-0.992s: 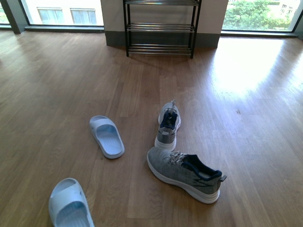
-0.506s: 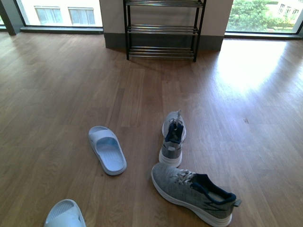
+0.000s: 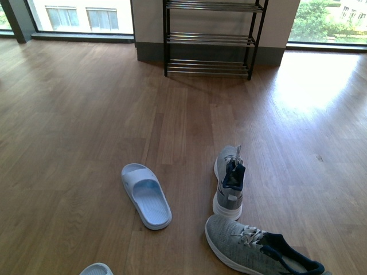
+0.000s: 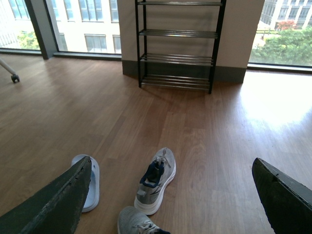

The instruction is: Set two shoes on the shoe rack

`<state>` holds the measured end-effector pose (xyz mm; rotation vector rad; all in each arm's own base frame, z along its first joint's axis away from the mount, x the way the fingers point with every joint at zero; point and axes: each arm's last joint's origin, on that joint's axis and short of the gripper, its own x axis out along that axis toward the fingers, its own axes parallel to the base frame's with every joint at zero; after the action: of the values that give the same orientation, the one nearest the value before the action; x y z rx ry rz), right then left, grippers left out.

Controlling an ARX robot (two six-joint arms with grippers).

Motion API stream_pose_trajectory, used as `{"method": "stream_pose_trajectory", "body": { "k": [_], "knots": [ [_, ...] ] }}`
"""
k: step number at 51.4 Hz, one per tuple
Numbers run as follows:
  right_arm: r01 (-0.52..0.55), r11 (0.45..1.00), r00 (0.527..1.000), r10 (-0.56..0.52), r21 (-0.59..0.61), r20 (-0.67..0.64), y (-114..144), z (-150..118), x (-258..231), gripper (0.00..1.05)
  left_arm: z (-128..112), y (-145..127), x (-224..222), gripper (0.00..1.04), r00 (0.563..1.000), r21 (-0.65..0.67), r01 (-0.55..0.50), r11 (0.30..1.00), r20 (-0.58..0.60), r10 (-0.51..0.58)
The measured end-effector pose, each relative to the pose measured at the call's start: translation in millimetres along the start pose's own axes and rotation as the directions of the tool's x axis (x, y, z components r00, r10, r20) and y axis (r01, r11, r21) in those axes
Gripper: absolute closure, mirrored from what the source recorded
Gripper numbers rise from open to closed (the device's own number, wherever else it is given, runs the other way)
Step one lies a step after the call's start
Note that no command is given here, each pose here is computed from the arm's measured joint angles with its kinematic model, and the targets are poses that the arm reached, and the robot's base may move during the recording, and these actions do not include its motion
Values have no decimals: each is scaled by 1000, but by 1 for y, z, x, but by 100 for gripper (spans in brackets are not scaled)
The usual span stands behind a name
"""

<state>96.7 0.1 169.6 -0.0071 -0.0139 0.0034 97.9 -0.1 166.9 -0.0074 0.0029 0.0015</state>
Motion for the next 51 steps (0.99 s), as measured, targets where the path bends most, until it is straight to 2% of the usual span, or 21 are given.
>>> {"method": "stream_pose_trajectory", "body": {
  "k": [51],
  "knots": [
    [6,1000,1000,-6,0,0,0,0,0,9,0,0,0,9,1000,0,4,1000,0,-4]
  ]
}}
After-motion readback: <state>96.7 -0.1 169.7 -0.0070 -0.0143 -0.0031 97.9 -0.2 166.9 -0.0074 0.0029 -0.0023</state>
